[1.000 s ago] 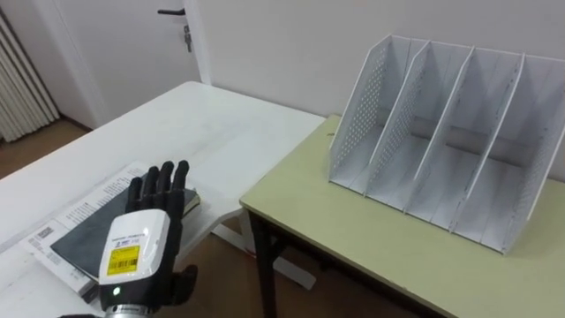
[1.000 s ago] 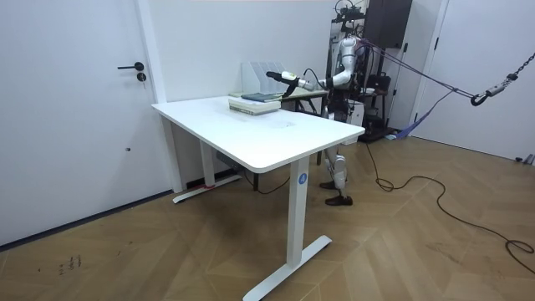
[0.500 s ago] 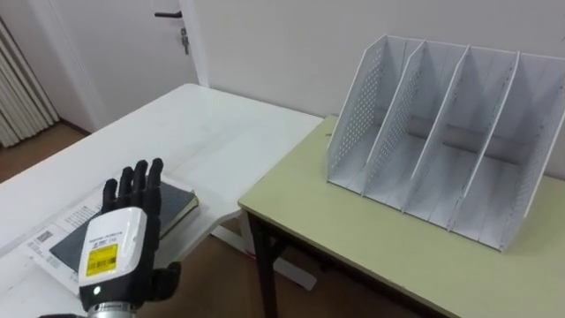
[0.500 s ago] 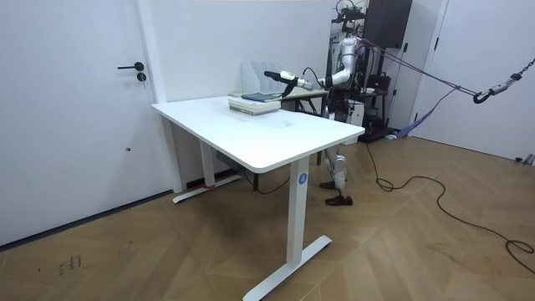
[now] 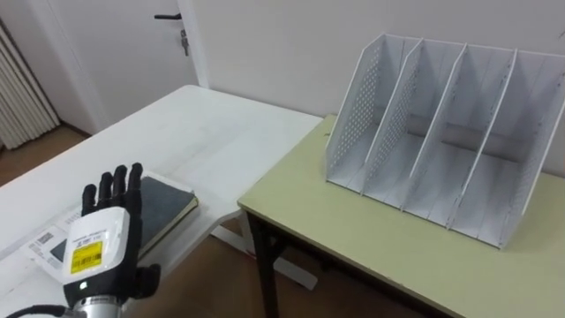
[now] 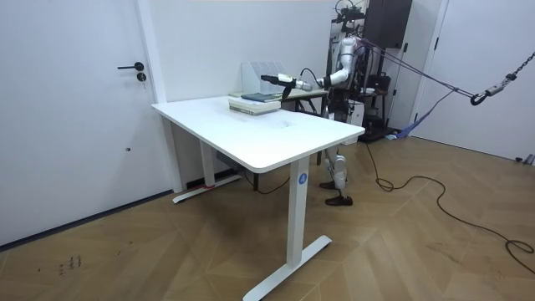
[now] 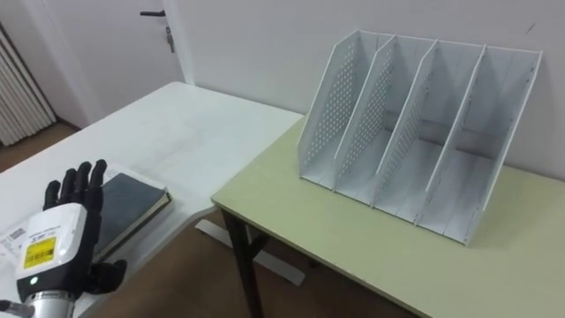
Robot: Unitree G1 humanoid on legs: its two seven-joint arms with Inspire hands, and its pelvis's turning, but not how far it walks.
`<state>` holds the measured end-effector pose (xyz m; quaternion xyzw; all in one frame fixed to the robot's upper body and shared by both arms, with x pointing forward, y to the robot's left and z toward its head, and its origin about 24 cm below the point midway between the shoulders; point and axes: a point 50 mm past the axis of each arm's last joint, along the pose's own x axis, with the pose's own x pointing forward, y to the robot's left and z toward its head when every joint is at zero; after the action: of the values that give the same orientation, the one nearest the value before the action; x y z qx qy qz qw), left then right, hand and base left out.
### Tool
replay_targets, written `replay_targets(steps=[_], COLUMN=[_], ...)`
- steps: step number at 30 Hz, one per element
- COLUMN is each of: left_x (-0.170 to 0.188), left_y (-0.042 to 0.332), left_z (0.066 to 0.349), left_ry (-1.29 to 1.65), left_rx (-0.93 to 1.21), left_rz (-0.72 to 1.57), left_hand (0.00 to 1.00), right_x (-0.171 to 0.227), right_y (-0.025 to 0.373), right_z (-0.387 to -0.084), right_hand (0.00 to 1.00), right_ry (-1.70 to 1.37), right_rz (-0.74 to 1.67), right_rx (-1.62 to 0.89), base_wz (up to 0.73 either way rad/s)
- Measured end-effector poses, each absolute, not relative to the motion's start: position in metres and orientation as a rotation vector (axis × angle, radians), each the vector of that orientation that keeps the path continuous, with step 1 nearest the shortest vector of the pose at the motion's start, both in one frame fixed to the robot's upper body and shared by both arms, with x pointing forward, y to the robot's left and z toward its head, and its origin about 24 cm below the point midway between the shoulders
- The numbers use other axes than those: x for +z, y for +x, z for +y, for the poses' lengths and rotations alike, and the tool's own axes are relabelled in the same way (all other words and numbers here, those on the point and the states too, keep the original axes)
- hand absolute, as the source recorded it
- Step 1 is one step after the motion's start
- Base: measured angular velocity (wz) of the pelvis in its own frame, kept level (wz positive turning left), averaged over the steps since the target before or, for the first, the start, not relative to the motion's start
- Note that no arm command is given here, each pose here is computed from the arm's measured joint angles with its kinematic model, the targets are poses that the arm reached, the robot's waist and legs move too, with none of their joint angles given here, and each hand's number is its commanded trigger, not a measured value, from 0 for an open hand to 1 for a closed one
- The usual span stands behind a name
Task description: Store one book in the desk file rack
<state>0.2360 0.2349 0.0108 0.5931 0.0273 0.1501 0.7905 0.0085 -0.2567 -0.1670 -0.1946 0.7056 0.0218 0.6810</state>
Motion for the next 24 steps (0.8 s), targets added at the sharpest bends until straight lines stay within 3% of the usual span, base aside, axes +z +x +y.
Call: replay_targets(steps=[24], left_x=[0.003], left_y=[0.251], left_z=[0.245], left_ry=[1.218], left_rx=[0.260], left_rz=[0.197], left_hand=[0.00], right_x=[-0.165], right_y=[0.016], right_z=[-0.264], right_hand=[0.00], right_ry=[-0.431], right_rz=[1.554], right_rx=[-0.002], base_wz=[-0.04])
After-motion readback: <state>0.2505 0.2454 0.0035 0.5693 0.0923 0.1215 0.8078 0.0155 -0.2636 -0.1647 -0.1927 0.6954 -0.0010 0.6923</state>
